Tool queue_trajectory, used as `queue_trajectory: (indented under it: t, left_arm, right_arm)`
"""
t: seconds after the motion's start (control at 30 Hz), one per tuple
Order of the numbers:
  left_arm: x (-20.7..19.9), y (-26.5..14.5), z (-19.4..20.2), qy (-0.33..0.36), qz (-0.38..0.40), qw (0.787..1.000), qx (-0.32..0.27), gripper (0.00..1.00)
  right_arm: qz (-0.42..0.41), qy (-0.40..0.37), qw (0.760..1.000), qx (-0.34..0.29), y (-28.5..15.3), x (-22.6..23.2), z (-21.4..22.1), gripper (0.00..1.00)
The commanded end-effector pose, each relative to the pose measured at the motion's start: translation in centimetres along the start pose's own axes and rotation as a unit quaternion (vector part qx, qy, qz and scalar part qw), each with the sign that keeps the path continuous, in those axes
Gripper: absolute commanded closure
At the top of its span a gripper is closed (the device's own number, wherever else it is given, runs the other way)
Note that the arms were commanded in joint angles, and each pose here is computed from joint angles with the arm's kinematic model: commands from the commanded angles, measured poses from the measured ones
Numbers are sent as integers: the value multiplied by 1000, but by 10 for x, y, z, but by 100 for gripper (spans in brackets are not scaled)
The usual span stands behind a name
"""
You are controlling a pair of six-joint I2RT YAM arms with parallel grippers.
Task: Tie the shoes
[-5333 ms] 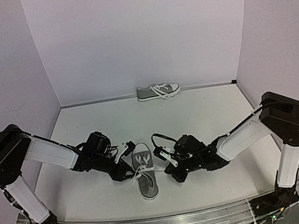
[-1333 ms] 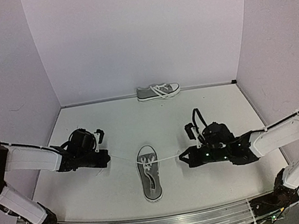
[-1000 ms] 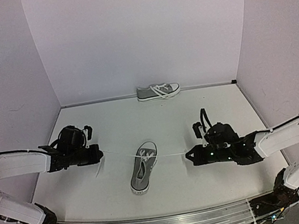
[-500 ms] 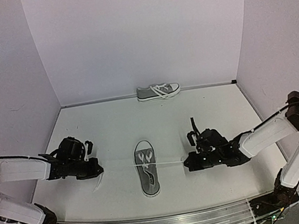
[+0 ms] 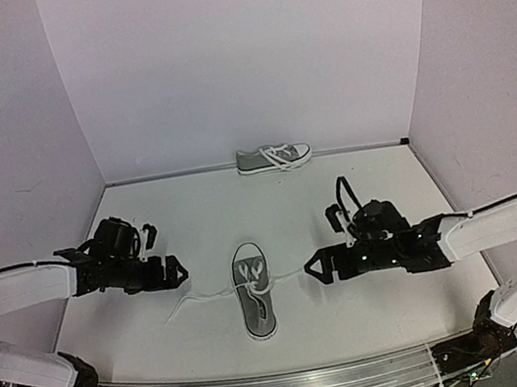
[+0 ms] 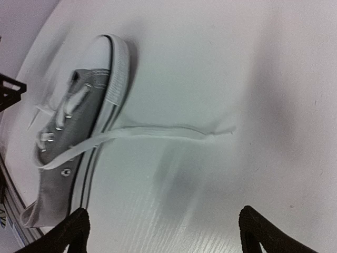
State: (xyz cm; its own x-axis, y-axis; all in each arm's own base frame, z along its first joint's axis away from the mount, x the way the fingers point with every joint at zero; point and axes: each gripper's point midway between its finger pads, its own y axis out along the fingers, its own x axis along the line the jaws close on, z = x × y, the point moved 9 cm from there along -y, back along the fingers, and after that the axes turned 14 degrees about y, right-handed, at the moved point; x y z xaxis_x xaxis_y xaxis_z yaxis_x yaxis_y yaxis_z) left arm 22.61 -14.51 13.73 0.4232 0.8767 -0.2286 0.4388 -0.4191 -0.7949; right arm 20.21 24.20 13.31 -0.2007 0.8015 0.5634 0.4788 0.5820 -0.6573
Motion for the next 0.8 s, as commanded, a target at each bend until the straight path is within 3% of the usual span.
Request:
queue_trajectory:
  t: [0.0, 0.27, 0.33, 0.4, 0.5, 0.6, 0.77]
  left_arm:
    - [-4, -54, -45, 39, -58, 991, -112, 1]
    - [0, -128, -71, 1, -134, 945, -297, 0]
    - [-8, -134, -75, 61, -107, 942, -312, 0]
    - [-22, -125, -74, 129, -35, 948, -289, 0]
    - [-38, -94, -70, 191, 34, 958, -213, 0]
    - [-58, -55, -59, 244, 25, 960, -133, 1]
    - [-80, 1, -55, 328, 48, 943, -4, 1]
  right_arm:
    - [-53, -65, 994, -73, -39, 29, -29, 2]
    - [-72, -141, 965, -207, -80, 71, -80, 2]
    - [-49, -131, 960, -242, -81, 80, -97, 2]
    - [-39, -129, 955, -263, -80, 95, -115, 2]
    - [-51, -173, 956, -231, -64, 113, -124, 2]
    - [-84, -201, 958, -186, -47, 123, -120, 2]
    - [-111, -235, 958, -118, -27, 117, -101, 2]
